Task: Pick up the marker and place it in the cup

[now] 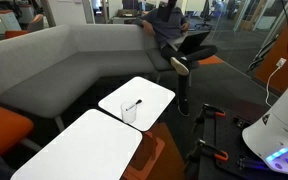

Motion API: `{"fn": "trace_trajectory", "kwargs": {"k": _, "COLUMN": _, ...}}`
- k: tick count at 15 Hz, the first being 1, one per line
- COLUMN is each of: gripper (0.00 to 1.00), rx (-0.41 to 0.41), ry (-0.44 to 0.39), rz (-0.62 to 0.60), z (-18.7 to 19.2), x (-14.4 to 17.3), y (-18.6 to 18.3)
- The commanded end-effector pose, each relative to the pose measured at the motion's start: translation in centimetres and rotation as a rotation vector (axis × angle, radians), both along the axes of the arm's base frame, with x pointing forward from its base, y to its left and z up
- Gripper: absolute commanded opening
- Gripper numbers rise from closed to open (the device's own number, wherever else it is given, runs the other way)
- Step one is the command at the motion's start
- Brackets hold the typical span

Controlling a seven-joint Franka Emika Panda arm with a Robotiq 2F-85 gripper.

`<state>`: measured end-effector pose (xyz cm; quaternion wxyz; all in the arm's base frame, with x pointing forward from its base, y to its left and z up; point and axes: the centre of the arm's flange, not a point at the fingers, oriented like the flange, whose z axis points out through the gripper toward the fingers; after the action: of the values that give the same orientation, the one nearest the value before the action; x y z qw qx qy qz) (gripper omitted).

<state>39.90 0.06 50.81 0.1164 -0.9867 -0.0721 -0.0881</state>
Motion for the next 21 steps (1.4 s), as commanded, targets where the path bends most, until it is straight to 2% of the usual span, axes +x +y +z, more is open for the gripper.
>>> {"fn": "trace_trajectory", "kwargs": {"k": 1, "gripper": 1.0, "rx": 0.0, "ry": 0.0, "rz": 0.0, "z": 0.0, "x": 0.0, "y": 0.0}}
{"fn": "trace_trajectory", "kwargs": {"k": 4, "gripper": 1.0, "rx": 0.0, "ry": 0.0, "rz": 0.0, "z": 0.0, "x": 0.0, "y": 0.0}}
{"fn": "trace_trajectory", "kwargs": {"k": 7, "gripper": 1.0, "rx": 0.01, "ry": -0.003, "rz": -0.201, "z": -0.2, "x": 2.0, "y": 0.5}}
{"fn": "trace_trajectory", "kwargs": {"k": 10, "gripper": 1.0, "rx": 0.023, "ry": -0.021, "rz": -0.367, "z": -1.6, "x": 5.9, "y": 0.3}}
{"fn": "trace_trajectory", "kwargs": {"k": 12, "gripper": 1.0, "rx": 0.019, "ry": -0.025, "rz": -0.476, "z": -3.9, "x": 8.9, "y": -0.9}}
{"fn": "trace_trajectory", "kwargs": {"k": 15, "gripper": 1.0, "rx": 0.022, "ry": 0.0, "rz": -0.646, "z": -8.8, "x": 13.1, "y": -5.4}}
{"fn": "trace_trajectory", "kwargs": {"k": 19, "gripper": 1.0, "rx": 0.032, "ry": 0.069, "rz": -0.87, "z": -15.3, "x": 16.0, "y": -11.1}}
{"fn": "trace_trajectory", "kwargs": {"k": 21, "gripper": 1.0, "rx": 0.045, "ry": 0.114, "rz": -0.976, "z": -18.4, "x": 16.8, "y": -12.7}}
